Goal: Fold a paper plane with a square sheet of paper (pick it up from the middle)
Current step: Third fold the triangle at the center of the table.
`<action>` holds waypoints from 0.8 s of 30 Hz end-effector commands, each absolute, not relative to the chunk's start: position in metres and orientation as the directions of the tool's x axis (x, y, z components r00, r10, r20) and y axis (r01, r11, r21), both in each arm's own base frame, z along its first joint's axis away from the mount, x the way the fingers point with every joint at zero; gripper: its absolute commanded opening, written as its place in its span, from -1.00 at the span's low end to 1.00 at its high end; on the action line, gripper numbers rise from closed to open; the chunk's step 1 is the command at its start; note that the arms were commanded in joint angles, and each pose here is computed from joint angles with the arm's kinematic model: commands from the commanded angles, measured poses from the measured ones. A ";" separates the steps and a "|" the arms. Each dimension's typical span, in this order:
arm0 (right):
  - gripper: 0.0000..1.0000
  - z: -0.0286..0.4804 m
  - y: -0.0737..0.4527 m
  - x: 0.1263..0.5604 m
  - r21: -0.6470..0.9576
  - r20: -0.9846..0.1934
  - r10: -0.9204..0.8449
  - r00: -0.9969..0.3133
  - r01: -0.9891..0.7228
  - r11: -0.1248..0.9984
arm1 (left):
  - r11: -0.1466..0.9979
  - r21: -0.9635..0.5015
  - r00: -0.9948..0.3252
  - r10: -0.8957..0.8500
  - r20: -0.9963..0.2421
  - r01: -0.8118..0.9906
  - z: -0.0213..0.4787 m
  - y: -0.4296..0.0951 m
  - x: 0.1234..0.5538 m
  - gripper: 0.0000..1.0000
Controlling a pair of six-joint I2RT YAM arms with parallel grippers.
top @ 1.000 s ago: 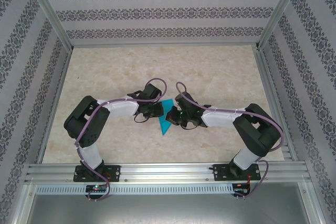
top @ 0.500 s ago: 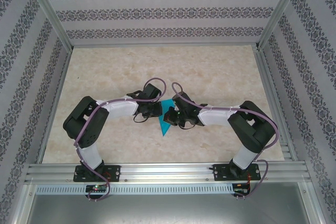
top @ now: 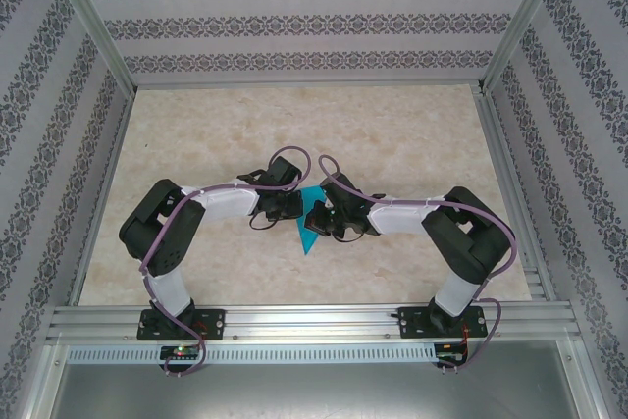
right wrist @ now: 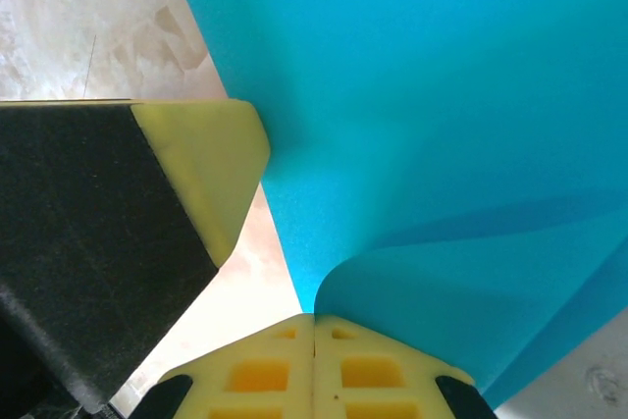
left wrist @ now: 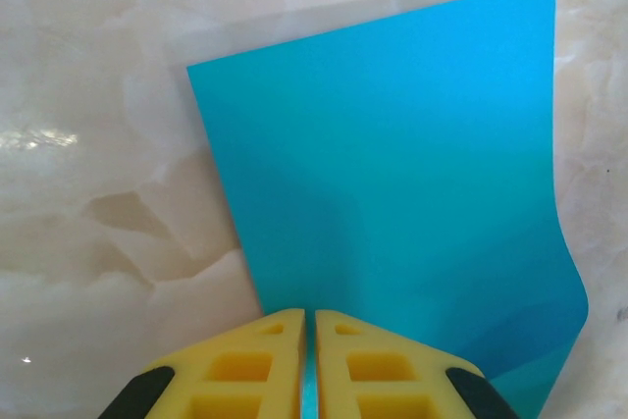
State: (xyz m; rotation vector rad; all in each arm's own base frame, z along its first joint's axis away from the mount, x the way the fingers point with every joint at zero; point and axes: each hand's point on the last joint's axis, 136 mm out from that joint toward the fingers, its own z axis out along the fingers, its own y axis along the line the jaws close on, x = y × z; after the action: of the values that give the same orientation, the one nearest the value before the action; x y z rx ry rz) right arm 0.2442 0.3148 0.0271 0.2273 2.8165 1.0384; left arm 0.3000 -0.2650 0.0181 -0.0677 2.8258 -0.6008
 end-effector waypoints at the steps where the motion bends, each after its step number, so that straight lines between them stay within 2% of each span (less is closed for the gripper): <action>1: -0.89 0.024 0.315 0.247 0.643 -0.079 0.192 -0.978 0.097 0.760 | 0.920 -0.391 -0.975 -0.086 -0.206 0.002 0.009 -0.263 0.296 -0.75; 24: -0.89 0.018 0.310 0.252 0.633 -0.075 0.228 -0.971 0.130 0.763 | 0.918 -0.396 -0.977 -0.090 -0.193 -0.006 0.007 -0.263 0.294 -0.76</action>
State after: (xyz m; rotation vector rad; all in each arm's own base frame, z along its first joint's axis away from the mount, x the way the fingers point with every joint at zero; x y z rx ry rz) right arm 0.2467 0.3116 0.0209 0.2644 2.8218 1.0089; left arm 0.2999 -0.2651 0.0181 -0.0680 2.8262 -0.6018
